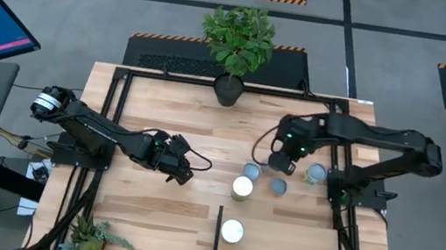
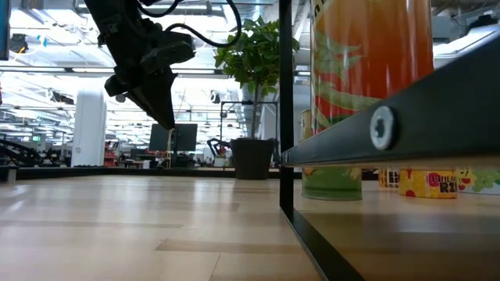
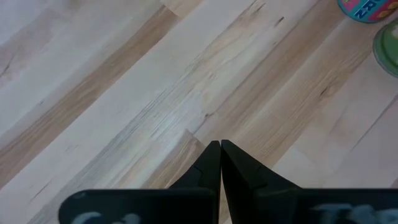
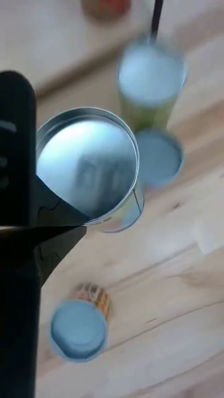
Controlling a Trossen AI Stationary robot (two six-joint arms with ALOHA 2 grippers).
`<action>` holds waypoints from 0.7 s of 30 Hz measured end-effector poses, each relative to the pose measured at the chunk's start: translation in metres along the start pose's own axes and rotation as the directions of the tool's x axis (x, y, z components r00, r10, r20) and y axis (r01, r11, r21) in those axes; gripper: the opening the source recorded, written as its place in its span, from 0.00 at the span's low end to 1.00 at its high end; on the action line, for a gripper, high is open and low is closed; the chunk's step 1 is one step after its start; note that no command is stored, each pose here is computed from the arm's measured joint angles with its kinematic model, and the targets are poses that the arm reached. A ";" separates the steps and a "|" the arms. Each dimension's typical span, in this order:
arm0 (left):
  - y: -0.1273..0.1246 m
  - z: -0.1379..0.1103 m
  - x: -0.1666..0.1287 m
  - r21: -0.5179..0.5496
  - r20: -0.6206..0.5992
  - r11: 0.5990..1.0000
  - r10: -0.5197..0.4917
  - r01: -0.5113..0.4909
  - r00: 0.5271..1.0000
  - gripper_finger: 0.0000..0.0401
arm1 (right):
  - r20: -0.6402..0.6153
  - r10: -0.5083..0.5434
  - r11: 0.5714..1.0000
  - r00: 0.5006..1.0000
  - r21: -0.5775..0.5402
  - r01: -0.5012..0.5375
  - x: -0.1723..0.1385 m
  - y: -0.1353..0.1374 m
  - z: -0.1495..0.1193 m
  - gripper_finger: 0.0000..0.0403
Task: Pick and place cans onto a shelf
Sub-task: Put the canned tomatoes on the shelf
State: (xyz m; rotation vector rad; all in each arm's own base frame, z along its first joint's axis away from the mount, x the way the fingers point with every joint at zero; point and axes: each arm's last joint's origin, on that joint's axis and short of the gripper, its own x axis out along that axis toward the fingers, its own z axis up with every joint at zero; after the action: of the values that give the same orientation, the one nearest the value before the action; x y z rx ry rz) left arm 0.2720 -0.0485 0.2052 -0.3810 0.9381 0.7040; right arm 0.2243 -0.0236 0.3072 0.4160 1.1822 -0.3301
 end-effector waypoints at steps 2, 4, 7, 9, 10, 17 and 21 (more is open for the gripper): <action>0.000 0.000 0.000 0.000 0.000 1.000 0.000 0.000 1.000 0.00 | 0.006 0.025 1.000 1.000 0.015 -0.025 -0.016 0.010 -0.008 0.01; 0.000 0.000 0.000 0.000 0.000 1.000 0.000 0.000 1.000 0.00 | 0.014 0.061 0.998 0.998 0.030 -0.061 -0.029 0.023 -0.017 0.01; 0.000 0.000 0.000 0.001 0.000 1.000 0.000 0.000 1.000 0.00 | 0.019 0.129 0.990 0.991 0.051 -0.130 -0.045 0.045 -0.034 0.00; 0.000 0.000 0.000 0.008 -0.001 1.000 -0.001 0.001 1.000 0.00 | 0.008 0.167 0.983 0.986 0.070 -0.167 -0.050 0.060 -0.047 0.00; 0.000 0.000 0.000 0.012 0.000 1.000 -0.001 0.001 1.000 0.00 | 0.000 0.178 0.981 0.984 0.078 -0.177 -0.051 0.068 -0.053 0.00; 0.000 0.000 0.000 0.062 -0.001 0.998 -0.001 0.001 1.000 0.00 | -0.064 0.171 0.979 0.983 0.120 -0.163 -0.035 0.127 -0.094 0.00; 0.000 0.000 0.000 0.068 -0.001 0.998 -0.001 0.001 1.000 0.00 | -0.053 0.226 0.968 0.973 0.125 -0.218 -0.017 0.161 -0.105 0.00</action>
State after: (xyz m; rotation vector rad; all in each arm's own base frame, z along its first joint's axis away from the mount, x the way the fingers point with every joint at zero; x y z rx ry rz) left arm 0.2720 -0.0485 0.2052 -0.3215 0.9599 0.6697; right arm 0.2066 0.1688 0.3125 0.6621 1.1713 -0.1939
